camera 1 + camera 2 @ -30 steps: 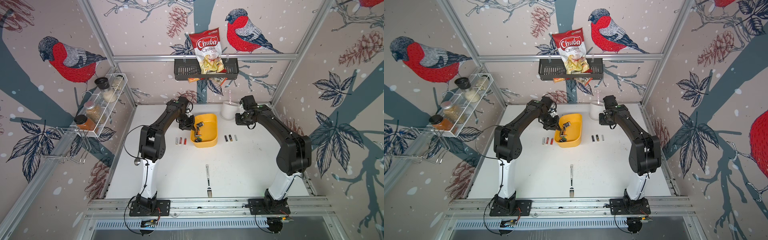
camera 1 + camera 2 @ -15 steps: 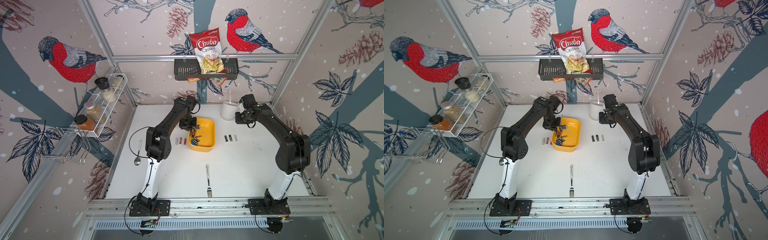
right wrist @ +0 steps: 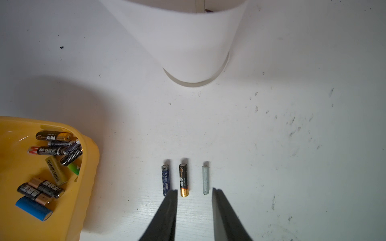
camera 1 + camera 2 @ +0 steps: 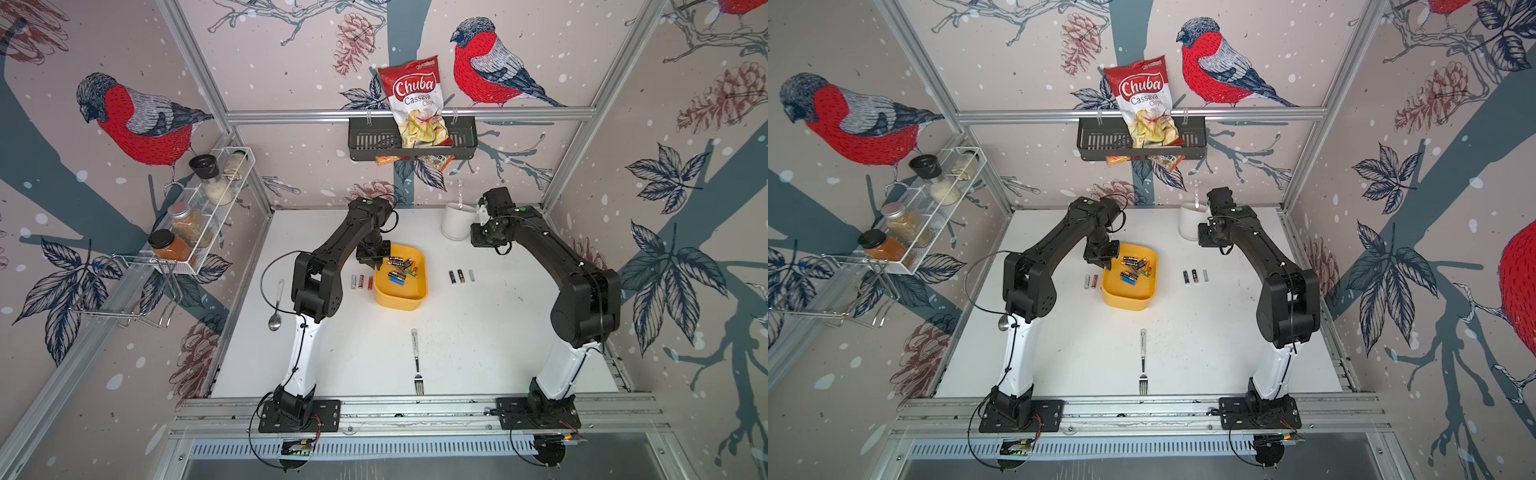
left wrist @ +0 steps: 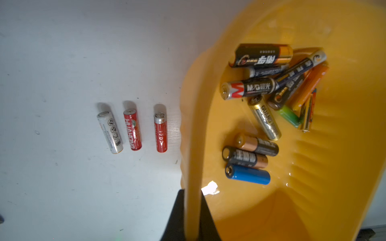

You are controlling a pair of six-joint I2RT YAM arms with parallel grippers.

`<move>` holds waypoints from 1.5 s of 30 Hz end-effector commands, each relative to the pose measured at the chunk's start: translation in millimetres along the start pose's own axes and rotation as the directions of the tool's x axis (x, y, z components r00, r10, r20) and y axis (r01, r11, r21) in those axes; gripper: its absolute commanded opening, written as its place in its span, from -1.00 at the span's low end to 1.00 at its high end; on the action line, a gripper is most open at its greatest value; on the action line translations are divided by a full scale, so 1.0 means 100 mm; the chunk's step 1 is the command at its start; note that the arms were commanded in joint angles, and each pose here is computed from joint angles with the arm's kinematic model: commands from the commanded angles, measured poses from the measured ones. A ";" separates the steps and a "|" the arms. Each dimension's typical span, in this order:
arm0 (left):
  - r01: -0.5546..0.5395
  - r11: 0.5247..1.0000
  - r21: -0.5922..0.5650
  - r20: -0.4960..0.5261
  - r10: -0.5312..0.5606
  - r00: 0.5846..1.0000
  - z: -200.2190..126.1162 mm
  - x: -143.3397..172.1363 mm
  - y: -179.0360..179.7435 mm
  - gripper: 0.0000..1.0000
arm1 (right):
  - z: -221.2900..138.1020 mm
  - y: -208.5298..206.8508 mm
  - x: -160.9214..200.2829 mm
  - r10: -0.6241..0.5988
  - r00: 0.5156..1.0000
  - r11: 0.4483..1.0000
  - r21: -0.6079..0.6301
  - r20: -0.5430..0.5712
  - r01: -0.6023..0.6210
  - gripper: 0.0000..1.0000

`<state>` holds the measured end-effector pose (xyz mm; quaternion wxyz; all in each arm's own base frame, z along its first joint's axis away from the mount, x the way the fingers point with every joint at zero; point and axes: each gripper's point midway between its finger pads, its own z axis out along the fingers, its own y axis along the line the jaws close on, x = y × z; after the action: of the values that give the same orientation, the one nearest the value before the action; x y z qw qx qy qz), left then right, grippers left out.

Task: Take the batteries out of the storage box
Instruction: Adjust the storage box at the center of the board.

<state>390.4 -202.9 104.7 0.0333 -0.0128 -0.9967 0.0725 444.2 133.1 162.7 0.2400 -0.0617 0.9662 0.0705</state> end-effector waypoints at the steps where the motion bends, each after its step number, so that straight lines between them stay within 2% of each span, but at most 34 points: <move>1: -0.035 0.972 0.233 -0.010 0.038 0.999 -0.12 0.01 -0.36 -1.00 | 0.01 0.00 0.02 0.005 1.000 1.000 -0.001 -0.006 -0.005 -0.31; 4: -0.049 0.890 0.453 0.006 0.052 0.999 -0.29 -0.04 -0.68 -1.00 | -0.01 -0.01 0.02 0.005 1.000 1.000 0.005 -0.004 -0.005 -0.31; 7: -0.061 0.785 0.616 0.024 0.059 0.998 -0.47 -0.07 -0.89 -1.00 | -0.01 -0.02 0.02 0.007 1.000 1.000 0.005 -0.001 -0.007 -0.31; 13: -0.040 0.661 0.749 0.015 0.044 0.999 -0.51 -0.02 -0.99 -1.00 | 0.01 -0.02 0.05 0.011 1.000 1.000 0.003 -0.005 -0.011 -0.31; 15: -0.019 0.653 0.757 -0.003 0.033 0.999 -0.44 0.03 -0.97 -1.00 | 0.03 -0.02 0.06 0.010 1.000 1.000 0.002 -0.010 -0.010 -0.31; 16: -0.013 0.634 0.773 -0.010 0.033 0.999 -0.42 0.05 -0.98 -1.00 | 0.03 -0.02 0.05 0.010 1.000 1.000 0.005 -0.009 -0.010 -0.31; 20: 0.006 0.665 0.747 -0.016 0.009 1.000 -0.32 0.06 -0.90 -1.00 | 0.03 -0.02 0.04 0.009 1.000 1.000 0.001 -0.007 -0.009 -0.31; 23: 0.010 0.734 0.680 0.017 -0.030 0.999 -0.27 -0.03 -0.79 -1.00 | 0.04 -0.01 0.02 0.008 1.000 1.000 0.001 -0.010 -0.008 -0.31; 26: 0.033 0.872 0.488 0.082 -0.083 0.993 -0.16 -0.19 -0.52 -1.00 | 0.04 -0.01 0.02 0.007 1.000 1.000 0.000 -0.010 -0.007 -0.31; 28: 0.037 0.927 0.373 0.130 -0.092 0.987 -0.14 -0.28 -0.41 -1.00 | 0.05 -0.01 0.01 0.007 1.000 1.000 0.000 -0.010 -0.007 -0.31; 33: 0.031 0.962 0.273 0.199 -0.088 0.976 -0.10 -0.42 -0.39 -1.00 | 0.04 -0.02 0.01 0.001 1.000 1.000 0.007 -0.016 -0.001 -0.31; 39: 0.000 0.969 0.248 0.190 -0.048 0.981 0.05 -0.47 -0.48 -1.00 | 0.06 -0.03 0.03 -0.003 1.000 1.000 0.014 -0.029 0.004 -0.31; 45: -0.009 0.983 0.181 0.199 -0.028 0.980 0.19 -0.48 -0.39 -1.00 | 0.06 -0.02 0.04 -0.005 0.999 1.000 0.012 -0.033 0.005 -0.31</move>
<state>433.0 -247.7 89.8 -0.0548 0.0143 -0.9835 0.1717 446.5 132.9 156.5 0.2311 -0.0611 0.9686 0.0682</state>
